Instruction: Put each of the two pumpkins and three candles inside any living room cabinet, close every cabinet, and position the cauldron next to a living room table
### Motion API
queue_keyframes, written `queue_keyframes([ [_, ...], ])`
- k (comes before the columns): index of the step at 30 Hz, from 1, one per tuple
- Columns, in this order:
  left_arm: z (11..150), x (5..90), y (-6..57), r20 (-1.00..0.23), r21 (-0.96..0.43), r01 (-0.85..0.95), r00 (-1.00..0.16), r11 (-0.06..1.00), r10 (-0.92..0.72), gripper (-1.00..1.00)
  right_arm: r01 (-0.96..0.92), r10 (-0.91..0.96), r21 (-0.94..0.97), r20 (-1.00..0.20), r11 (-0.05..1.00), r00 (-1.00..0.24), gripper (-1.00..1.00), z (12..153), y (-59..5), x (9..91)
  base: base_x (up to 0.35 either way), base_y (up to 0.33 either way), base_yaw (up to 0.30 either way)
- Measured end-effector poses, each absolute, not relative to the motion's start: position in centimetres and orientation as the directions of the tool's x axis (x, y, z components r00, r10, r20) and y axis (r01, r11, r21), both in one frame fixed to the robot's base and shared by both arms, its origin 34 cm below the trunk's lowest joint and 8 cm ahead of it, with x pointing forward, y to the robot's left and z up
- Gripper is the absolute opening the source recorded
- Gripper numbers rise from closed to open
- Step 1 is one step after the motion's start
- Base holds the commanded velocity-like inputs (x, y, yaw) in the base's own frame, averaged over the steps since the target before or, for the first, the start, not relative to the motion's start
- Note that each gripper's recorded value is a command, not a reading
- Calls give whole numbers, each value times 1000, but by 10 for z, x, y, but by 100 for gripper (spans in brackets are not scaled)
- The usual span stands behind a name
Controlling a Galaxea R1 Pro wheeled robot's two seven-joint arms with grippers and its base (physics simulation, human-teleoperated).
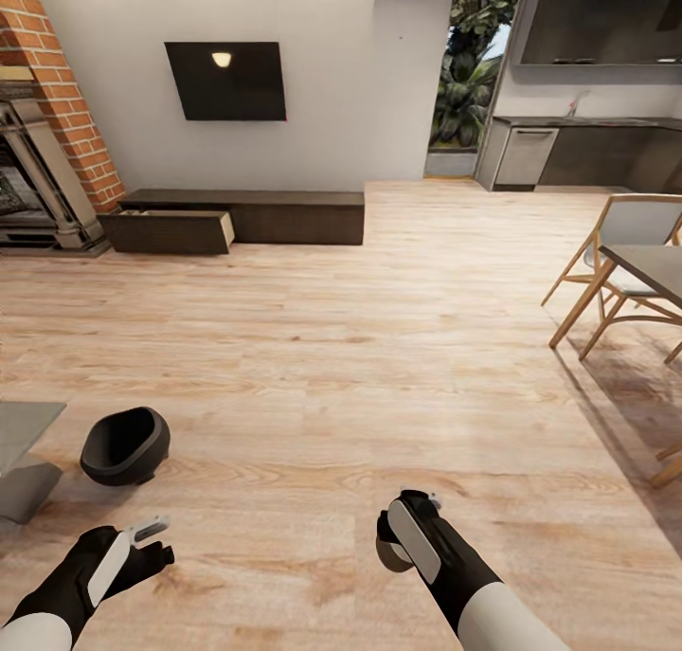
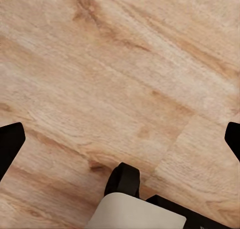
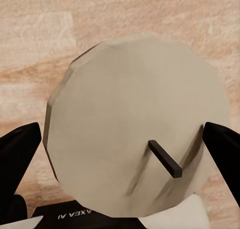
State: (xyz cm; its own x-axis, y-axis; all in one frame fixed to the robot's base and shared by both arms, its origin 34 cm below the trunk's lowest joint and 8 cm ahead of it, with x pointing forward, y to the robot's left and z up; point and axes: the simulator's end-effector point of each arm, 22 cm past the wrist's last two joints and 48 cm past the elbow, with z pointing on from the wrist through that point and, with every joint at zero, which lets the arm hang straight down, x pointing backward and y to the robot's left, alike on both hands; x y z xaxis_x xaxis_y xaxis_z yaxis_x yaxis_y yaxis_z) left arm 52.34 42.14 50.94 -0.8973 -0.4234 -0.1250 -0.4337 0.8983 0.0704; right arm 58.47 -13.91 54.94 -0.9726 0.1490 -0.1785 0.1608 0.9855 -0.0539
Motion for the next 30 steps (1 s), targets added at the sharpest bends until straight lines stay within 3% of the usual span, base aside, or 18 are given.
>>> queue_keyframes([
  [13,518,530,422,-145,62,-435,-895,898,-423,100,193,177,-43,-240,980,-954,-100,561,-140,599,0,0,65],
  [30,513,529,403,-168,53,-423,-897,905,-409,100,215,195,-66,-232,974,-953,-100,560,-155,592,0,0,14],
])
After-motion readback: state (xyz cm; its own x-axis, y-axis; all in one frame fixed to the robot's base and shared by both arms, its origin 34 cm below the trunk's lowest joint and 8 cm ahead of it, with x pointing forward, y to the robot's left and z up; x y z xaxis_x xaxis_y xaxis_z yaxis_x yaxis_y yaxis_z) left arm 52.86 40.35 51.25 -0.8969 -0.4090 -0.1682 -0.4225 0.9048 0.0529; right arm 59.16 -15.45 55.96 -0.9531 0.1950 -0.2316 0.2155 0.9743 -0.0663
